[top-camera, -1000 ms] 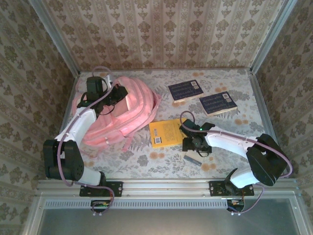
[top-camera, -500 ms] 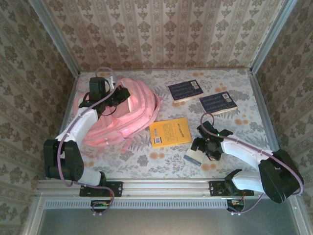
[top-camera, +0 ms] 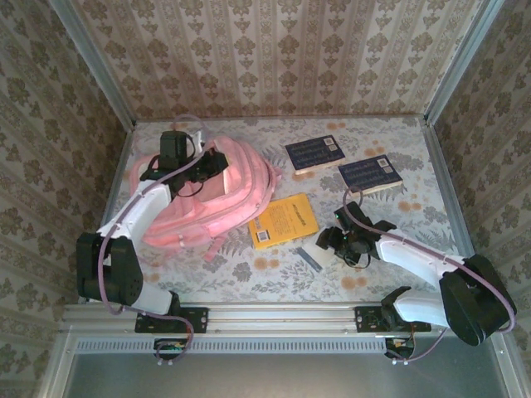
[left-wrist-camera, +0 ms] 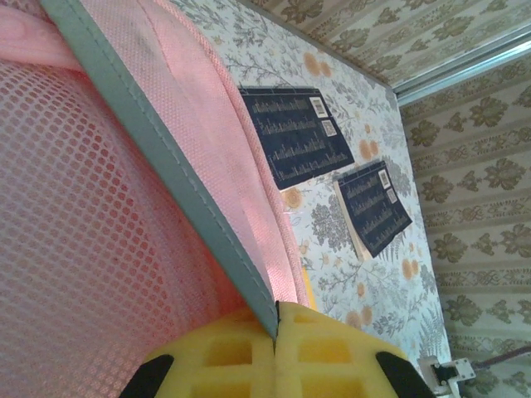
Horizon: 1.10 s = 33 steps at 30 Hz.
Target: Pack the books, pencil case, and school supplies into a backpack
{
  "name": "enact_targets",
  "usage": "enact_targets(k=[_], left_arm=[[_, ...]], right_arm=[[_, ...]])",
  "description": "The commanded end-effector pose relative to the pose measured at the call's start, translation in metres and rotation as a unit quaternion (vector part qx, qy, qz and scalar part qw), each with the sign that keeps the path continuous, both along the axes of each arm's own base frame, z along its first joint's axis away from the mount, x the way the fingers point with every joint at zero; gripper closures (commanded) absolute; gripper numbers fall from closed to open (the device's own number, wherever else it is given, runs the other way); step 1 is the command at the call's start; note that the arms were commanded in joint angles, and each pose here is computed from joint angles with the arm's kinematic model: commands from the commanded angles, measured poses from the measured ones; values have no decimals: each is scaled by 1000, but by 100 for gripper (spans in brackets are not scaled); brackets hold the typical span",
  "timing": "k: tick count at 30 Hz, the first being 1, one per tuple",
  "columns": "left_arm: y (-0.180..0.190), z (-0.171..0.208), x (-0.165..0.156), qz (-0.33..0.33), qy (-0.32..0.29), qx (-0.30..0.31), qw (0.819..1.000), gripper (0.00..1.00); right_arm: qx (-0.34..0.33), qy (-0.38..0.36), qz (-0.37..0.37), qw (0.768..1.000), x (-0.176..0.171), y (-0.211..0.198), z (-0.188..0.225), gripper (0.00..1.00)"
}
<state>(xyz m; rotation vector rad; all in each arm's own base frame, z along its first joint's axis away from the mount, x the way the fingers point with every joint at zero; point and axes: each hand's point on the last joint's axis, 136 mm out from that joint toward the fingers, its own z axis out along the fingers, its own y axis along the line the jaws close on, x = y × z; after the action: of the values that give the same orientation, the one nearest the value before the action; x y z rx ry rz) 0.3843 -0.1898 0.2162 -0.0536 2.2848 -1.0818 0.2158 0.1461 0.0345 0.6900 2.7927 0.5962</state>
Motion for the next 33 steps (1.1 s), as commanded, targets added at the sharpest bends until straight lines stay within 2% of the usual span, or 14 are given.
enact_targets(k=[1,8,15,23,28,33], left_arm=[[-12,27,1,-30,-45,-4,999,100],[-21,25,-3,-46,-44,6,998,100],[-26,23,-5,-55,-42,10,998,100],[-27,21,-5,-59,-40,15,997,100],[-24,16,-5,-54,-35,31,997,100],[-28,12,-6,-60,-33,35,997,100]], right_arm=[[67,-35,9,997,16,25,25,32],[67,-65,9,996,23,24,39,35],[38,-84,11,996,30,16,41,36],[55,-185,10,981,46,15,72,36],[6,-173,6,985,45,0,63,35],[11,-165,27,986,50,6,53,34]])
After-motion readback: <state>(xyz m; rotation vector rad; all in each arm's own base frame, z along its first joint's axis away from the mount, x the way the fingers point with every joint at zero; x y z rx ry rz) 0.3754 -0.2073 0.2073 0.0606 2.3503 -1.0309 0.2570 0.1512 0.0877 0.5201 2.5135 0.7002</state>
